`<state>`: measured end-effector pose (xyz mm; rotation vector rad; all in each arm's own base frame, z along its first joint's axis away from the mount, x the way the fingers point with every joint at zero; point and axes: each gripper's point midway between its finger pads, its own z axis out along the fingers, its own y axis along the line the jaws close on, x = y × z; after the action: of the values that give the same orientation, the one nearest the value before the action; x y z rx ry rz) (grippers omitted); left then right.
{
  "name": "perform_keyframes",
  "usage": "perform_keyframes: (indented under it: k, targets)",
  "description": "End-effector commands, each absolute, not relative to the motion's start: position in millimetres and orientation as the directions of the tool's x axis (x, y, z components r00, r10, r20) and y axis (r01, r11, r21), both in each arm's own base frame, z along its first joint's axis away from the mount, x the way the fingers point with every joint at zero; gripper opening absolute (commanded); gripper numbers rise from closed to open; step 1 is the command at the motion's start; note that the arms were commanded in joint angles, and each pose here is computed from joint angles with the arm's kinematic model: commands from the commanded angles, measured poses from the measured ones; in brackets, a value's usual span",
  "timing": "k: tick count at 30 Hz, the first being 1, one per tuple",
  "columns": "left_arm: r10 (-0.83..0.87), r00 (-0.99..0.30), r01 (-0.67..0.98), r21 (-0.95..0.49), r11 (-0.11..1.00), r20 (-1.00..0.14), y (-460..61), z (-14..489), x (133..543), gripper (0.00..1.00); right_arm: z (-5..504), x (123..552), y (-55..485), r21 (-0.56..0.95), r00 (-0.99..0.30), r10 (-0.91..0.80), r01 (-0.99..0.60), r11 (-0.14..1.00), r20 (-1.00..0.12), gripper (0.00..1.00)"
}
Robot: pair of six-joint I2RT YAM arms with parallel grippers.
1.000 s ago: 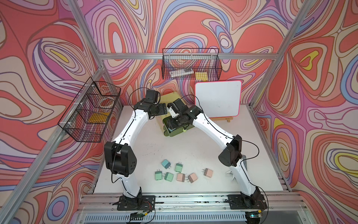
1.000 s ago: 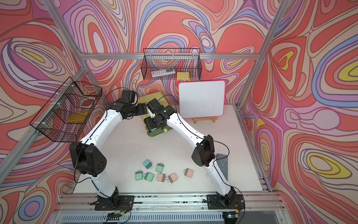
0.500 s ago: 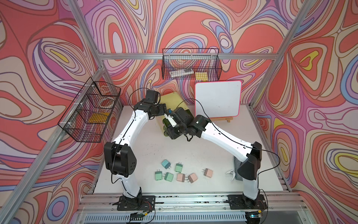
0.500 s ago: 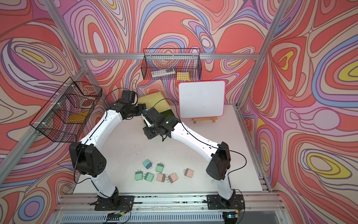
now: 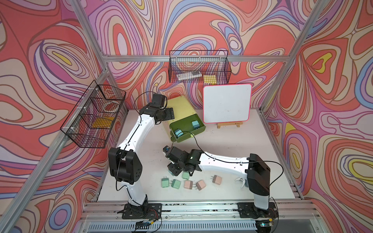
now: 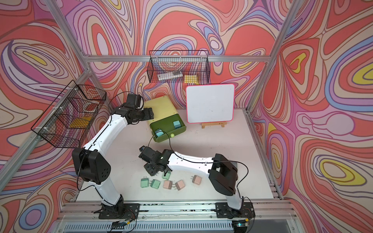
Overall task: Place the plugs into the drawer by color
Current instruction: Pick up the plug from the center of the board.
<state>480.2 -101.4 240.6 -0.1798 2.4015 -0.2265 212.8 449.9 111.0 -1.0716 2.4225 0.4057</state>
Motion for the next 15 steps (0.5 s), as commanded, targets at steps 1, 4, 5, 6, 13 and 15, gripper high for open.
perform_keyframes:
  k: [1, 4, 5, 6, 13, 15]
  targets:
    - [-0.193, -0.765, -0.084, -0.202, 0.976, -0.615, -96, 232, 470, 0.86, 95, 214, 455, 0.089, -0.619, -0.600, -0.730, 0.678, -0.507, 0.51]
    - [-0.194, -0.764, -0.084, -0.203, 0.976, -0.616, -96, 233, 471, 0.86, 75, 213, 454, 0.063, -0.630, -0.623, -0.725, 0.686, -0.464, 0.52]
    - [-0.194, -0.763, -0.084, -0.202, 0.976, -0.616, -96, 233, 471, 0.86, 68, 214, 453, 0.050, -0.633, -0.631, -0.723, 0.689, -0.448, 0.52]
    - [-0.194, -0.764, -0.083, -0.203, 0.976, -0.616, -96, 233, 471, 0.86, 61, 214, 452, 0.039, -0.636, -0.638, -0.721, 0.692, -0.434, 0.53]
    - [-0.191, -0.768, -0.084, -0.199, 0.976, -0.612, -96, 230, 471, 0.86, 44, 217, 455, 0.018, -0.641, -0.653, -0.719, 0.695, -0.404, 0.57]
    - [-0.190, -0.767, -0.084, -0.198, 0.977, -0.613, -96, 230, 471, 0.86, 38, 217, 456, 0.013, -0.640, -0.659, -0.721, 0.693, -0.395, 0.57]
